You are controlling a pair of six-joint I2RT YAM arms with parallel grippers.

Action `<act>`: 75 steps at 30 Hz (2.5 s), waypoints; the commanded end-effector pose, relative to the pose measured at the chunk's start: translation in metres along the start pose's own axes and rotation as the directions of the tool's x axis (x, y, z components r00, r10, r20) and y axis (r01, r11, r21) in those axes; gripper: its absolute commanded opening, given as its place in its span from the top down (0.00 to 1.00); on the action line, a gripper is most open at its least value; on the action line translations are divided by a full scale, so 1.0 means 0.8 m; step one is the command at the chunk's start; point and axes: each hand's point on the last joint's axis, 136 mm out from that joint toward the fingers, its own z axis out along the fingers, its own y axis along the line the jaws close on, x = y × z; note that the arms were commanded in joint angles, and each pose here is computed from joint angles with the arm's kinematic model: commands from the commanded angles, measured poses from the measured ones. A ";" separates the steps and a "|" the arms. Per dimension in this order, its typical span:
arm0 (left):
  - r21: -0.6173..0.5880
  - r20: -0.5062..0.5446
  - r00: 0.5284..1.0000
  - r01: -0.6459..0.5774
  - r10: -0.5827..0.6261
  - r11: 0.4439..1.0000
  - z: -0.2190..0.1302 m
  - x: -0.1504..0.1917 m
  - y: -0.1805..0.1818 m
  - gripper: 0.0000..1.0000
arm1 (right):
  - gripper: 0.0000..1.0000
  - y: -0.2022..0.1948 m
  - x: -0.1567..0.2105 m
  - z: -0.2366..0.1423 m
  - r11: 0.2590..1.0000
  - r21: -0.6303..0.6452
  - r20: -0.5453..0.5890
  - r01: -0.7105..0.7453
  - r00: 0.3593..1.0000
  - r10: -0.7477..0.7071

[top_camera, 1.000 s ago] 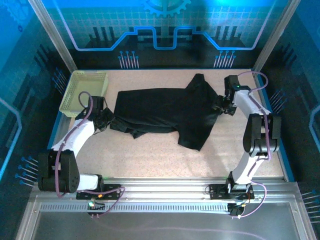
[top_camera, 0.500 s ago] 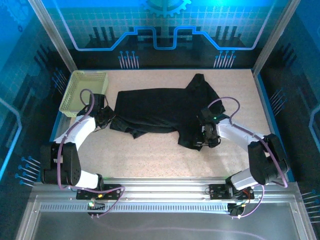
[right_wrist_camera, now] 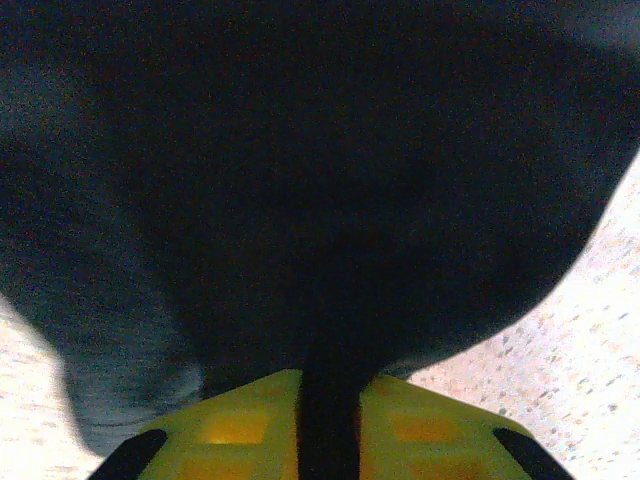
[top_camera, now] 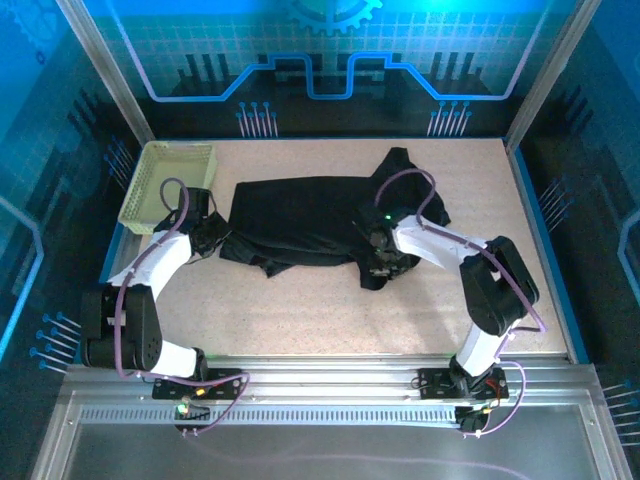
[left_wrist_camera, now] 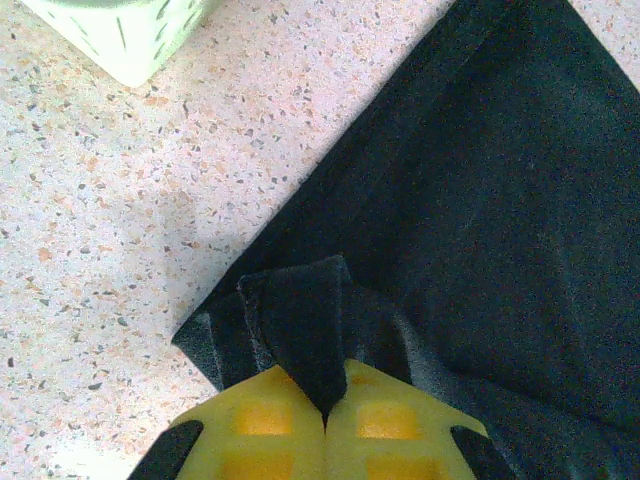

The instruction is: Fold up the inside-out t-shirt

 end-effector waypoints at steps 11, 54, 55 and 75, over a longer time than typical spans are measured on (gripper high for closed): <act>0.016 0.027 0.999 -0.018 0.017 1.000 -0.016 -0.015 -0.004 1.00 | 0.51 0.007 -0.013 -0.029 0.998 -0.033 0.038 0.061 0.997 -0.060; 0.047 0.059 0.998 0.018 -0.021 0.999 -0.031 -0.039 -0.009 1.00 | 0.82 -0.038 0.036 0.035 0.992 -0.048 0.038 -0.114 0.993 0.115; 0.049 0.062 0.998 0.020 -0.023 0.999 -0.033 -0.040 -0.010 1.00 | 0.86 -0.048 0.038 0.029 0.993 -0.020 0.046 -0.116 0.992 0.117; 0.513 0.312 0.942 -0.059 -0.122 0.856 -0.237 -0.130 -0.131 1.00 | 1.00 -0.271 -0.030 -0.362 0.907 -0.172 0.700 -0.384 0.601 0.387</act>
